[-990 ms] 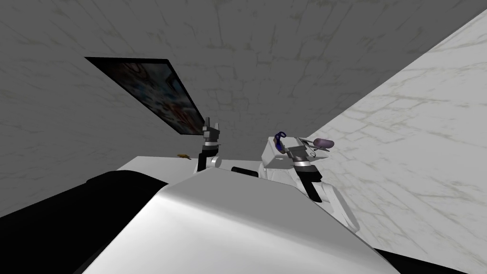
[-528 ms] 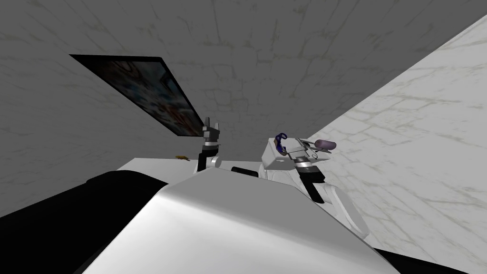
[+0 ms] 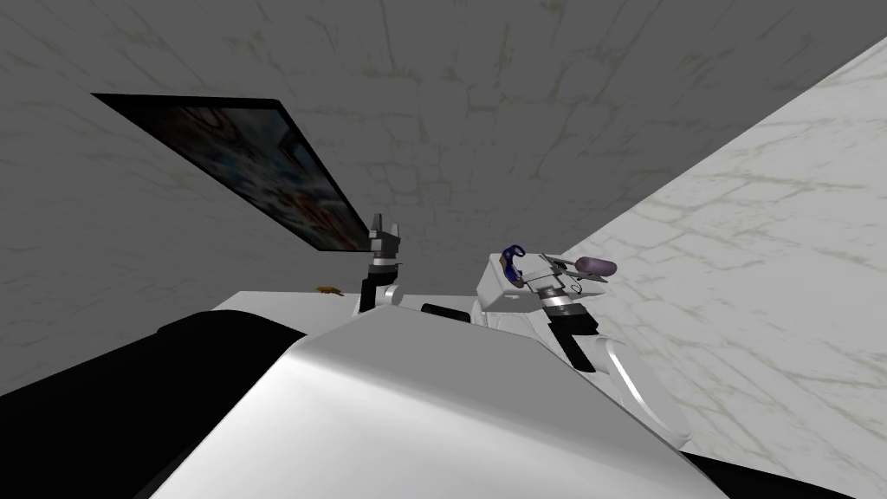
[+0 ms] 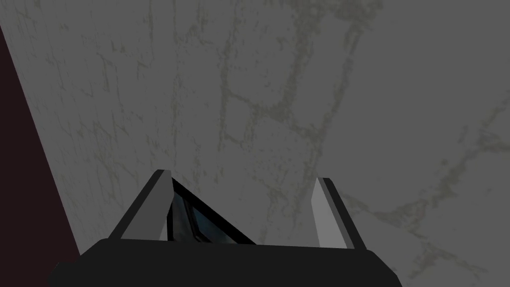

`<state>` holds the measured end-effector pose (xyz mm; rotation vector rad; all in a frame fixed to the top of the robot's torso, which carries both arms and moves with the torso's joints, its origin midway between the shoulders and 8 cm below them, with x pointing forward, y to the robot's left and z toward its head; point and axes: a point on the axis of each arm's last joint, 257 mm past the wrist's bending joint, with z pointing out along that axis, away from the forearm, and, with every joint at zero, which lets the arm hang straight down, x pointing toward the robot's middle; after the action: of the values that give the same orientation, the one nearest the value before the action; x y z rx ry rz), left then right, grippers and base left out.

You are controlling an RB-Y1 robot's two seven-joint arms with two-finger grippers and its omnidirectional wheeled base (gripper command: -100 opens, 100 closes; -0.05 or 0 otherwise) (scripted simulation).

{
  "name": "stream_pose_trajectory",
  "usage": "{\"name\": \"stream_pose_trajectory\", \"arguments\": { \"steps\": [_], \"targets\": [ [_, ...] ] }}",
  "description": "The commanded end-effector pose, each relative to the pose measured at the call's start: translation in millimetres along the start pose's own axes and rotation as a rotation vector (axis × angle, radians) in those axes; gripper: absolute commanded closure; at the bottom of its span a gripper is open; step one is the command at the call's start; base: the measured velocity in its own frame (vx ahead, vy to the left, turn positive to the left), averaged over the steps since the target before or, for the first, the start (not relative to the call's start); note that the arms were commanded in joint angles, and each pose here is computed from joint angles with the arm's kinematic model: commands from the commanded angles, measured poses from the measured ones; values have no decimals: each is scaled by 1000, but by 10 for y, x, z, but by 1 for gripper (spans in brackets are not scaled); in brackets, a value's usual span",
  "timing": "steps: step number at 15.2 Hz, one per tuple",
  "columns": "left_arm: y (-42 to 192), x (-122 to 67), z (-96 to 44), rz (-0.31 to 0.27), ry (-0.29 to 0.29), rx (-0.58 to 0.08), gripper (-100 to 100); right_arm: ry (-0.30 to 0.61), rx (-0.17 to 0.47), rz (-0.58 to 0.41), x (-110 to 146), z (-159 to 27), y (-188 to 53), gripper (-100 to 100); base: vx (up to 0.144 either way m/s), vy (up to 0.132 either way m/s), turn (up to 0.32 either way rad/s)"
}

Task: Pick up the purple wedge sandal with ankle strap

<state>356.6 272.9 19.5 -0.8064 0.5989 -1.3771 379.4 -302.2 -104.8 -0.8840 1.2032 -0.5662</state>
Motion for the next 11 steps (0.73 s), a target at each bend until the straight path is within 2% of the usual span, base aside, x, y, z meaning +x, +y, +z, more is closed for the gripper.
{"name": "stream_pose_trajectory", "arguments": {
  "steps": [1, 2, 3, 4, 6, 7, 10, 11],
  "targets": [
    [0, 0, 0, 0, 0, 0, 0, 16, -18, -106, 66, -20, 8, -100, 48, 9, -15],
    [0, 0, 0, 0, 0, 0, 0, 16, -18, -106, 66, -20, 8, -100, 44, 8, -15],
    [0, 0, 0, 0, 0, 0, 0, 26, -30, -175, 107, -33, 11, -100, 38, 10, -17],
    [0, 0, 0, 0, 0, 0, 0, 26, -30, -175, 107, -33, 11, -100, 38, 9, -14],
    [0, 0, 0, 0, 0, 0, 0, 42, -53, -296, 183, -58, 14, -100, 51, 13, -18],
    [0, 0, 0, 0, 0, 0, 0, 42, -53, -301, 183, -58, 14, -100, 52, 16, -17],
    [0, 0, 0, 0, 0, 0, 0, 60, -82, -453, 277, -90, 11, -100, 48, 8, -20],
    [0, 0, 0, 0, 0, 0, 0, 60, -82, -453, 277, -90, 11, -100, 48, 6, -9]
  ]
}}
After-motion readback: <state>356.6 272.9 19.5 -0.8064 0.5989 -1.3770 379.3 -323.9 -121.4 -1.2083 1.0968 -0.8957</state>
